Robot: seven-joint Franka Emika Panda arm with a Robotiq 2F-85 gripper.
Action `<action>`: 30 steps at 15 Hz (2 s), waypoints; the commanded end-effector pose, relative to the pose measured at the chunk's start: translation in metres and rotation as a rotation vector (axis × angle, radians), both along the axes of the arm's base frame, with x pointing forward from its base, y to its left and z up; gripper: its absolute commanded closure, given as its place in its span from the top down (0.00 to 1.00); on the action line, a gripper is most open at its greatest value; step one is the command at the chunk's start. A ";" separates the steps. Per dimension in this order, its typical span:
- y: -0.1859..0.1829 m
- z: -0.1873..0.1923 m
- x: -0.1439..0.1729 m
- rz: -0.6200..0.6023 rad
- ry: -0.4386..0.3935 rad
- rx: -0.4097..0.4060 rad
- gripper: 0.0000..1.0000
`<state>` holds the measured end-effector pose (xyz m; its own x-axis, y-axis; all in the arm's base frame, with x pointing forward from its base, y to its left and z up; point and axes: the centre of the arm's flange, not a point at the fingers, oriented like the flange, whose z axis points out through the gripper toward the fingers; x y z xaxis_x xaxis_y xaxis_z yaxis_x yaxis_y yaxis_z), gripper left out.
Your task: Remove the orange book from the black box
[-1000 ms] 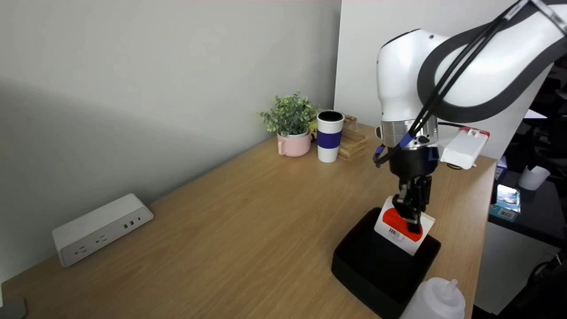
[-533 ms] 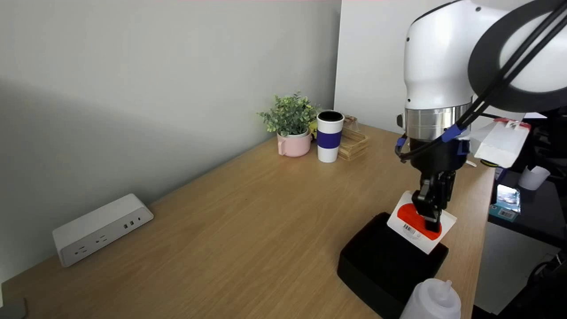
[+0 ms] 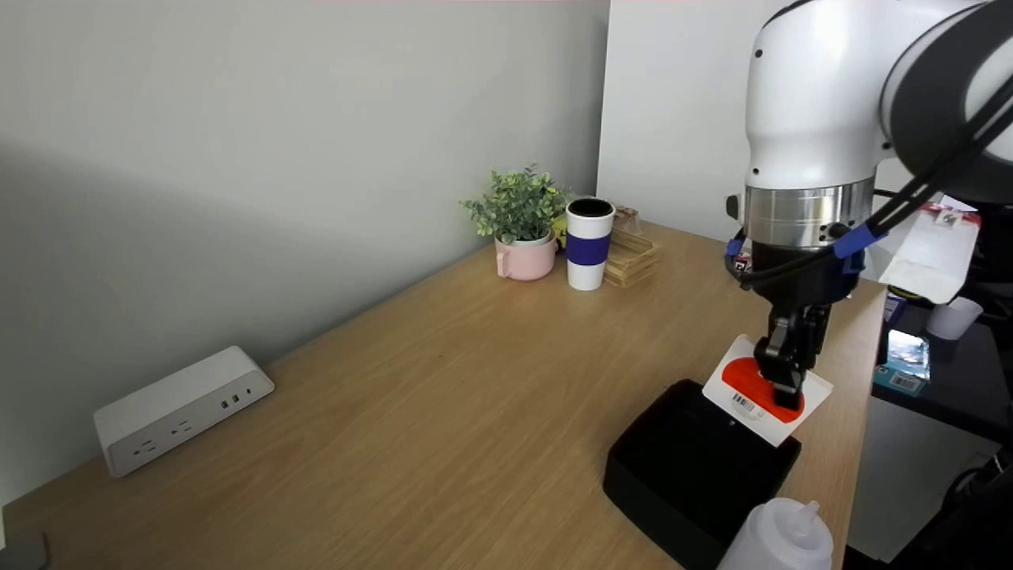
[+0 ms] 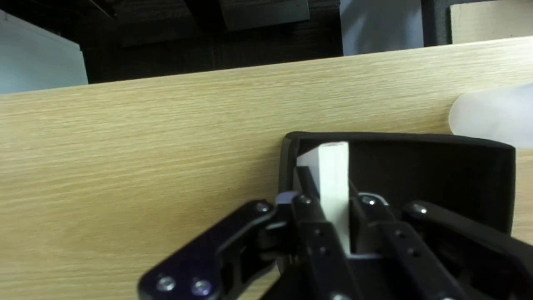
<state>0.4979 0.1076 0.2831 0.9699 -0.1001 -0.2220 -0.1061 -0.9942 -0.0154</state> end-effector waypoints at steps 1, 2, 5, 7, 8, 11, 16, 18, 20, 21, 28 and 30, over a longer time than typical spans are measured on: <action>0.005 0.012 -0.019 0.051 -0.104 -0.068 0.04; 0.006 0.014 -0.021 0.065 -0.131 -0.083 0.04; 0.012 0.025 -0.029 0.082 -0.190 -0.113 0.04; 0.015 0.034 -0.034 0.082 -0.219 -0.126 0.04; 0.016 0.037 -0.036 0.079 -0.228 -0.131 0.04; 0.021 0.050 -0.041 0.057 -0.250 -0.149 0.04; 0.017 0.069 -0.044 -0.024 -0.293 -0.154 0.04; 0.006 0.073 -0.038 -0.097 -0.293 -0.133 0.04; -0.009 0.074 -0.030 -0.167 -0.288 -0.107 0.04; -0.017 0.073 -0.026 -0.194 -0.282 -0.091 0.04; -0.087 0.049 0.020 -0.225 -0.228 0.109 0.04; -0.101 0.037 0.037 -0.227 -0.205 0.169 0.04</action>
<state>0.5000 0.0271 0.3381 0.9476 -0.3191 -0.0139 -0.3174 -0.9359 -0.1525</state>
